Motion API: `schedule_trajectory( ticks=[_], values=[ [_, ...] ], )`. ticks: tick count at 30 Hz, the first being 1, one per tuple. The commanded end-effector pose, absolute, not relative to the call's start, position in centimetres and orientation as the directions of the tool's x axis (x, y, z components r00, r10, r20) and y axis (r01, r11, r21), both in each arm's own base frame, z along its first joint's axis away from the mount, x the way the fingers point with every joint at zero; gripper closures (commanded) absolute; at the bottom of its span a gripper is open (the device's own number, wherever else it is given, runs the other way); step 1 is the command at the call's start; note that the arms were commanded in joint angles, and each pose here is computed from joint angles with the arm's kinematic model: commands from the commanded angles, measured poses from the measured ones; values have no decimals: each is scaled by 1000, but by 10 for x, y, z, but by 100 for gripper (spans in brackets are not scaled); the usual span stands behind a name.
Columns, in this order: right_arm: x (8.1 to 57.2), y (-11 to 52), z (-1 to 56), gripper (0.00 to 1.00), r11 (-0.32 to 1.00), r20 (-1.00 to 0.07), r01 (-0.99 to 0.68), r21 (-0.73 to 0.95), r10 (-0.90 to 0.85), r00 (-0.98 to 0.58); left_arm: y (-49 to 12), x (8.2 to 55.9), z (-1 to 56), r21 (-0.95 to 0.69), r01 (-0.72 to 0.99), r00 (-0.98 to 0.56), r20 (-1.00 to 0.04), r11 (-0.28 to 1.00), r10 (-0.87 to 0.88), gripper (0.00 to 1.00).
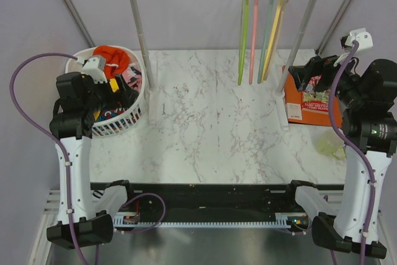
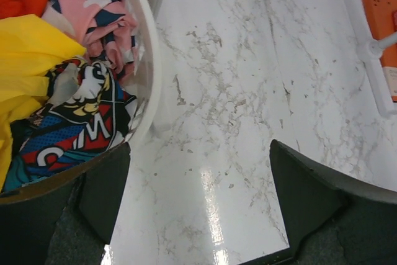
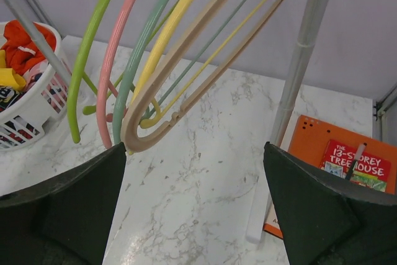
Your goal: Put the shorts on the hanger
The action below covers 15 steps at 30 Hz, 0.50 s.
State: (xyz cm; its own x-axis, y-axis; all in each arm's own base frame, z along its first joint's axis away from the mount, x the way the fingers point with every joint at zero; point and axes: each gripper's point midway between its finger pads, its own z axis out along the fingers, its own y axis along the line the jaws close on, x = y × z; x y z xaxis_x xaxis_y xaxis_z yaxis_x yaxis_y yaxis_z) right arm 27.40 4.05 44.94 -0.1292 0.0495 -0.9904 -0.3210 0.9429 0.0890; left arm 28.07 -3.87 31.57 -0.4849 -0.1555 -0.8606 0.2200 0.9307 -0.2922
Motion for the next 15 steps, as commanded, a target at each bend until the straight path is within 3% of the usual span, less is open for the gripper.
schedule_trajectory(
  ticks=[1,6,9,15],
  values=[
    [277,48,431,2,921,-977,-368,126,51,-209,23,303,333,-152,-64,-427,-889,986,-165,0],
    [269,51,423,2,915,-974,-379,136,54,-220,91,351,301,-132,-209,-537,-813,969,-227,3],
    [265,53,424,2,914,-974,-381,139,57,-219,116,375,295,-81,-208,-578,-794,975,-189,5],
    [261,53,423,2,916,-975,-380,131,50,-214,157,407,229,30,-252,-717,-677,967,-166,4]
  ],
)
